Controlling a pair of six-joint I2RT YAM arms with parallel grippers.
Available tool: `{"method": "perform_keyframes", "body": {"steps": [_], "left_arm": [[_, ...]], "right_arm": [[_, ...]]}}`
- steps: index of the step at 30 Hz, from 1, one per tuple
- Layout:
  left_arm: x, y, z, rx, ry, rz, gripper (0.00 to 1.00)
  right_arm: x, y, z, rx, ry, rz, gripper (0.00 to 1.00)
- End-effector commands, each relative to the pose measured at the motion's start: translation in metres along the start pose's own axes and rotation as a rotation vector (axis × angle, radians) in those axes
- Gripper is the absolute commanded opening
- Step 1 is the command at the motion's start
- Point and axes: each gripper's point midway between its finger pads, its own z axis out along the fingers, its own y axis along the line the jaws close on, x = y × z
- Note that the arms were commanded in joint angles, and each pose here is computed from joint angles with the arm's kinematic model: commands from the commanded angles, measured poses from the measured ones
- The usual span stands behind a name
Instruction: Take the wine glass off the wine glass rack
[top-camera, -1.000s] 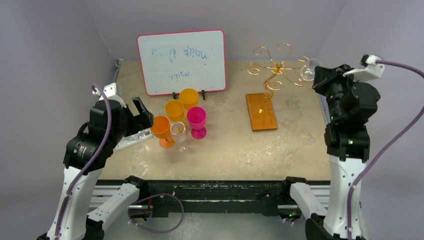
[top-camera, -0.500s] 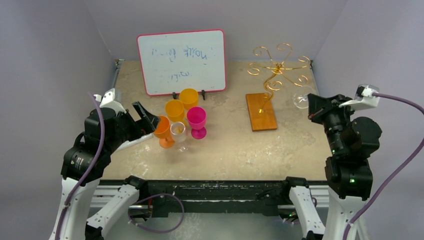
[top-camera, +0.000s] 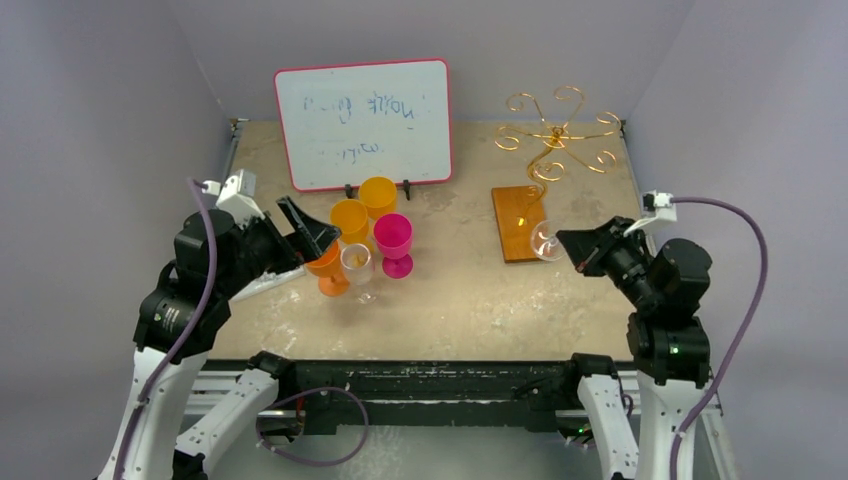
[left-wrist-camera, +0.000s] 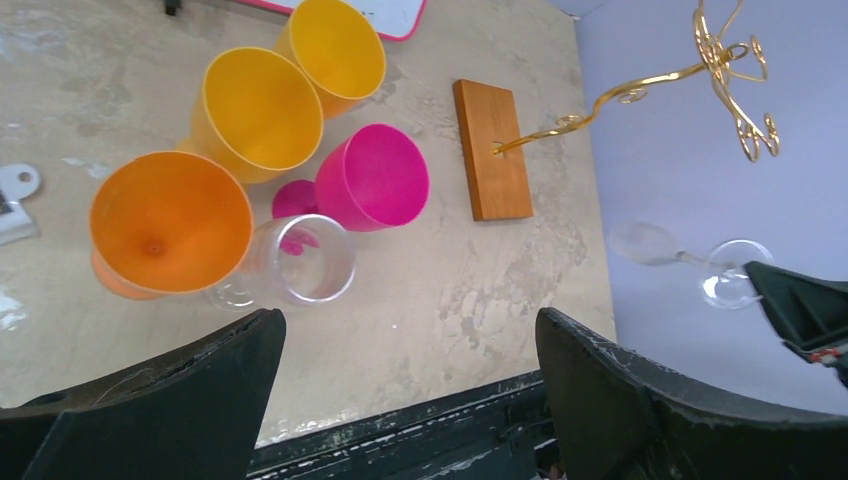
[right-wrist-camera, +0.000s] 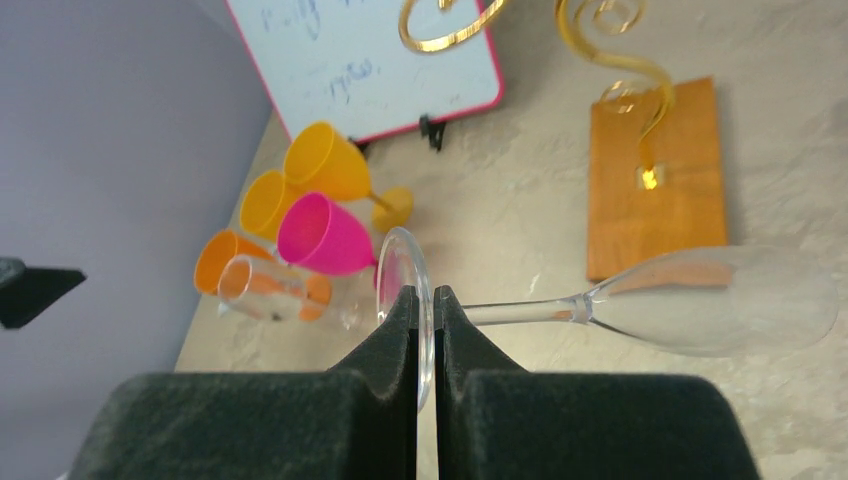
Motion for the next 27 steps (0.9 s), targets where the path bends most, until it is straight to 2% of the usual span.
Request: {"method": "perform_keyframes", "body": {"steps": [1,7,12,21,24,27], "left_arm": [[-0.006,-0.025,0.013,0.131,-0.003,-0.032,0.95],[-0.012,-0.044,0.015,0.215,-0.005,-0.050,0.95],[-0.009,-0.039,0.037,0.170,0.055,-0.050,0.92],[-0.020,-0.048,0.054,0.143,0.034,-0.028,0.91],[-0.012,-0.078,0.063,0.221,0.014,-0.031,0.90],[0.008,-0.098,0.076,0.202,0.047,0.030,0.88]], "right_arm": [[0.020,0.021,0.008,-0.180,0.073,0.025,0.00],[0.047,0.014,0.019,-0.215,0.179,0.055,0.00],[0.048,0.019,0.026,-0.270,0.176,0.093,0.00],[0.057,0.016,0.046,-0.327,0.243,0.116,0.00],[0.066,0.012,0.051,-0.335,0.266,0.128,0.00],[0.080,0.005,0.056,-0.336,0.311,0.154,0.00]]}}
